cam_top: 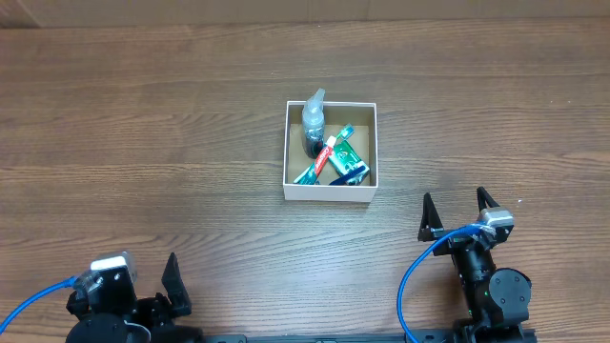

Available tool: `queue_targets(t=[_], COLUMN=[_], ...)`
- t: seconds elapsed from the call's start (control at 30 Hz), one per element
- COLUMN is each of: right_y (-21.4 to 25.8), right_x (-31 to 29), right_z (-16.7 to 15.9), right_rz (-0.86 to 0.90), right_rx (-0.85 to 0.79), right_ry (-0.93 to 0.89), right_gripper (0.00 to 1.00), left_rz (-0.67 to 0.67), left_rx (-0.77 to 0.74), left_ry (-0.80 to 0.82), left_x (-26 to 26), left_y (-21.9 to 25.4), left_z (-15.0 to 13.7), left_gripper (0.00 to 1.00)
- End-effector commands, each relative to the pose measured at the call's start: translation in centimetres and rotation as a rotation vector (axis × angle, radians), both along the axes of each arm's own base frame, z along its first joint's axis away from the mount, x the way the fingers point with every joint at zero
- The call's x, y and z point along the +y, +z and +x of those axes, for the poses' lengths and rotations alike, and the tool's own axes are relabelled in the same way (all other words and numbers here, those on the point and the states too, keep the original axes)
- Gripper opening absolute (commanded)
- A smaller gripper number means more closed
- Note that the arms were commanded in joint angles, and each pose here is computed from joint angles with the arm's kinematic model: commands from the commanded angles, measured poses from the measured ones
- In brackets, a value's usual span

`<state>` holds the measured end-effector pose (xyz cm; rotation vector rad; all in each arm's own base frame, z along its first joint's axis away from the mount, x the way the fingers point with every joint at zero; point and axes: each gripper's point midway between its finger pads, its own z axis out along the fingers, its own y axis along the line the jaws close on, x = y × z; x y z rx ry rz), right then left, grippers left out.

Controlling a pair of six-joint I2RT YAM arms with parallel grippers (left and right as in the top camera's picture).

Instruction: Pack container

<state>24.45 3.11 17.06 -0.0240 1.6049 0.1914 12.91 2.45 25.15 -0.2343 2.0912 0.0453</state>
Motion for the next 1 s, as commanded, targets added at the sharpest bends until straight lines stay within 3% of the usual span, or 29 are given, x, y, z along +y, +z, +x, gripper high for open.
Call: queue_targets(t=[0.0, 0.8, 0.97], right_y=[-0.1, -0.1, -0.1], right_x=[0.1, 0.1, 0.1], right_z=[0.0, 0.0, 0.0], right_rz=[0.013, 0.013, 0.013], right_rx=[-0.006, -0.006, -0.006], right_ry=[0.005, 0.005, 0.005], right_gripper=[1.0, 1.0, 1.0], left_rz=[0.01, -0.006, 0.022], left_rx=[-0.007, -0.002, -0.051], left_ry=[0.002, -0.005, -0.066], left_x=[0.2, -0.2, -1.1], left_y=[0.0, -0.6, -3.3], left_z=[-0.1, 0.1, 3.2], left_gripper=[1.0, 1.0, 1.0])
